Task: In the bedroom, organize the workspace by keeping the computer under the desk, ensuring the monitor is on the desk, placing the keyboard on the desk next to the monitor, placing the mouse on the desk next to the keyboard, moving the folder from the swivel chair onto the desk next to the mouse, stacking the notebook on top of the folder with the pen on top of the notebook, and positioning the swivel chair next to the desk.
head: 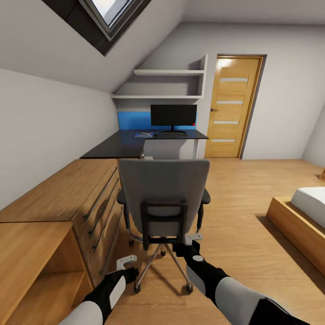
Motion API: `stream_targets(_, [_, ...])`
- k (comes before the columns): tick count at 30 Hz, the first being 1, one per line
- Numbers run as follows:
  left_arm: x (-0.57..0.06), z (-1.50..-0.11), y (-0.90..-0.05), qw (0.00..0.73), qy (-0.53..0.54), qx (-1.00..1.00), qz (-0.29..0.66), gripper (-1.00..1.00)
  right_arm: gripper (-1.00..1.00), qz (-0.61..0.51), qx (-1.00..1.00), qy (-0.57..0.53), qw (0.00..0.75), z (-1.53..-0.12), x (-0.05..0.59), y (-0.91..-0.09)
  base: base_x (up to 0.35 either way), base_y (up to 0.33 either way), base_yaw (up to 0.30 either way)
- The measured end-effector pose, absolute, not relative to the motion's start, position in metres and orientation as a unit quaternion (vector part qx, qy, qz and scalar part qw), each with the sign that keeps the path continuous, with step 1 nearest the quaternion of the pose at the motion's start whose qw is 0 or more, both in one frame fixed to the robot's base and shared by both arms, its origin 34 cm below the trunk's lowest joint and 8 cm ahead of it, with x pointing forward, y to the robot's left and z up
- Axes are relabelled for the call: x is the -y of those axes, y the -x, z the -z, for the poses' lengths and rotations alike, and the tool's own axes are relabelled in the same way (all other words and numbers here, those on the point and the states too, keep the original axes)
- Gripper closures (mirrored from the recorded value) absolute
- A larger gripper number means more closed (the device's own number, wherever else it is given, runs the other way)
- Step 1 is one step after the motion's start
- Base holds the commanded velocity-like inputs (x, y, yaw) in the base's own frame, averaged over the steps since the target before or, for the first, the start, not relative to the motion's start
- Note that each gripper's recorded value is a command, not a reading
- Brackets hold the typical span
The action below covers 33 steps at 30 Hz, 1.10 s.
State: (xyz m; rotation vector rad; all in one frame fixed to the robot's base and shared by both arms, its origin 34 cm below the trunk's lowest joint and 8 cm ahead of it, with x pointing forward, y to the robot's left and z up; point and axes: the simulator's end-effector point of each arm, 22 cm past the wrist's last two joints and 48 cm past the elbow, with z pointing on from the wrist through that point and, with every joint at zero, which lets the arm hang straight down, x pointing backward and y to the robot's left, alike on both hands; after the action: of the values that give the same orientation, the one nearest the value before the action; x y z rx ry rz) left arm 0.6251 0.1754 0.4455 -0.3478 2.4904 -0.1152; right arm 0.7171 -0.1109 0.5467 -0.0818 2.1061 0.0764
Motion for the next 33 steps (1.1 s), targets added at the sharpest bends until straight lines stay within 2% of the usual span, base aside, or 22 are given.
stream_targets(22, [-0.177, -0.396, -0.614, 0.315, 0.135, -0.939, 0.038, -1.00, -1.00, -0.010, -0.868, 0.021, 0.496, -0.487, 0.136, -0.702, 0.000, 0.000, 0.000])
stream_targets(27, [-0.184, -0.407, -0.631, 0.343, 0.140, -0.928, 0.037, -1.00, -1.00, -0.010, -0.868, 0.022, 0.497, -0.479, 0.135, -0.700, 0.000, 0.000, 0.000])
stream_targets(33, [-0.184, -0.397, -0.628, 0.342, 0.140, -0.929, 0.035, -1.00, -1.00, -0.010, -0.867, 0.022, 0.497, -0.470, 0.136, -0.698, 0.000, 0.000, 0.000])
